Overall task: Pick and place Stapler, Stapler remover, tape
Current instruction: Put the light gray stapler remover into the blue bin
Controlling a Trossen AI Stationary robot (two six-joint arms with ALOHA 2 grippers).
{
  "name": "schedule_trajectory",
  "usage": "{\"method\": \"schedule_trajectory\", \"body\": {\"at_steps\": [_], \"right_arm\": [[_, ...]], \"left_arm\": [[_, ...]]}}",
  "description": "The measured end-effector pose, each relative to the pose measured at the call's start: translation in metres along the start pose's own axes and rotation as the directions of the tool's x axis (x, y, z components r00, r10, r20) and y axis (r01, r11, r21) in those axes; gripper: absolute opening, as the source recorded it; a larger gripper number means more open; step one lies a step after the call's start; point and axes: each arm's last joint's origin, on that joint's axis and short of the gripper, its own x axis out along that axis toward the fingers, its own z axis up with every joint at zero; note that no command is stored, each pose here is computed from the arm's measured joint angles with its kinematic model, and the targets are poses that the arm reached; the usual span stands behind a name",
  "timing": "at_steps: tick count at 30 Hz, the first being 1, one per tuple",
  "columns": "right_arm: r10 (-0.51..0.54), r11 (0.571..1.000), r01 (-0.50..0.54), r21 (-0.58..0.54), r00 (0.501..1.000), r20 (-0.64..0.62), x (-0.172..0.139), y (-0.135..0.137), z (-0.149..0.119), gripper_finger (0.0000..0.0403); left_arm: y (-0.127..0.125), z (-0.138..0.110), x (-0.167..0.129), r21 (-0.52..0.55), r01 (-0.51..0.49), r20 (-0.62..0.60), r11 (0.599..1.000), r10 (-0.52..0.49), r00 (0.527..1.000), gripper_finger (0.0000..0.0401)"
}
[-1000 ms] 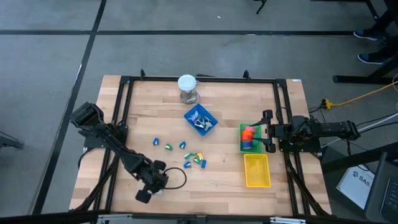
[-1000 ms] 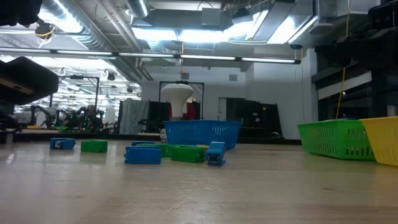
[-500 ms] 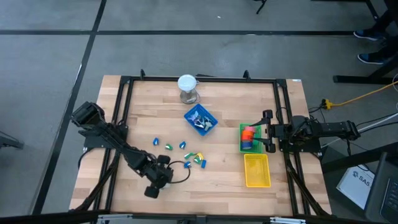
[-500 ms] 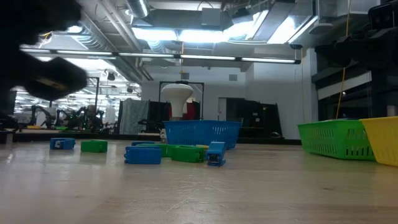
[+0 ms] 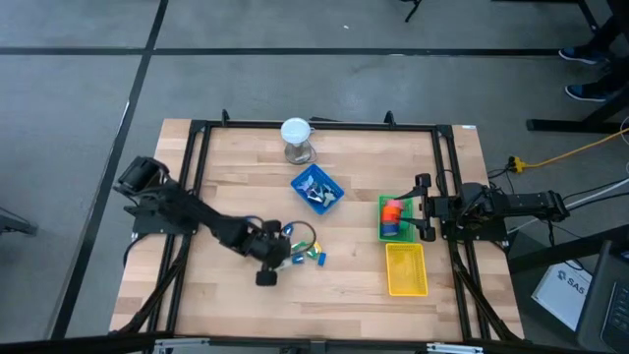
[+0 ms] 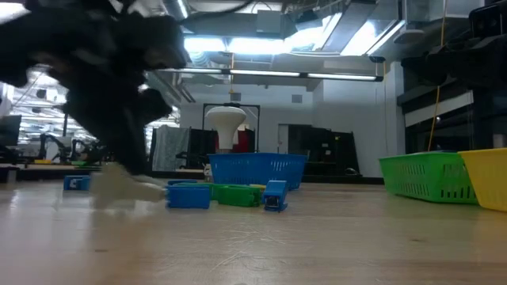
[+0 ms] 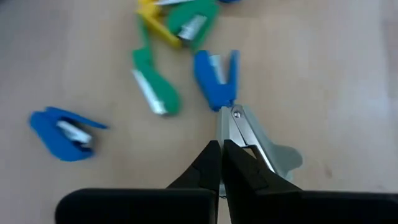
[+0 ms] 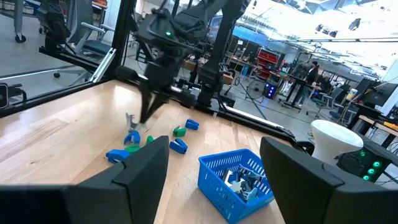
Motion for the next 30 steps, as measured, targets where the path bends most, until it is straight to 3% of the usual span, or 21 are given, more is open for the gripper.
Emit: {"method": "schedule_trajectory", "body": {"at_steps": [7, 17, 26, 30], "right_arm": [[0.0, 1.0, 0.0, 0.0, 1.0, 0.0, 0.0, 0.0, 0.0, 0.0259], [0.0, 1.0, 0.0, 0.0, 1.0, 0.0, 0.0, 0.0, 0.0, 0.0259], [0.0, 1.0, 0.0, 0.0, 1.0, 0.001, 0.0, 0.0, 0.0, 0.0259], [0.0, 1.0, 0.0, 0.0, 1.0, 0.0, 0.0, 0.0, 0.0, 0.0259]], "left_arm": [[0.015, 0.005, 0.003, -0.084, 0.02, -0.021, 0.996, -0.022, 1.0, 0.0009], [0.017, 0.005, 0.004, -0.078, 0.004, -0.021, 0.997, -0.005, 1.0, 0.0055], [0.008, 0.008, -0.014, -0.038, 0.08, 0.029, 0.996, -0.078, 0.997, 0.0074], [0.004, 0.009, -0.02, -0.079, 0.095, 0.046, 0.992, -0.092, 0.995, 0.0075]]}}
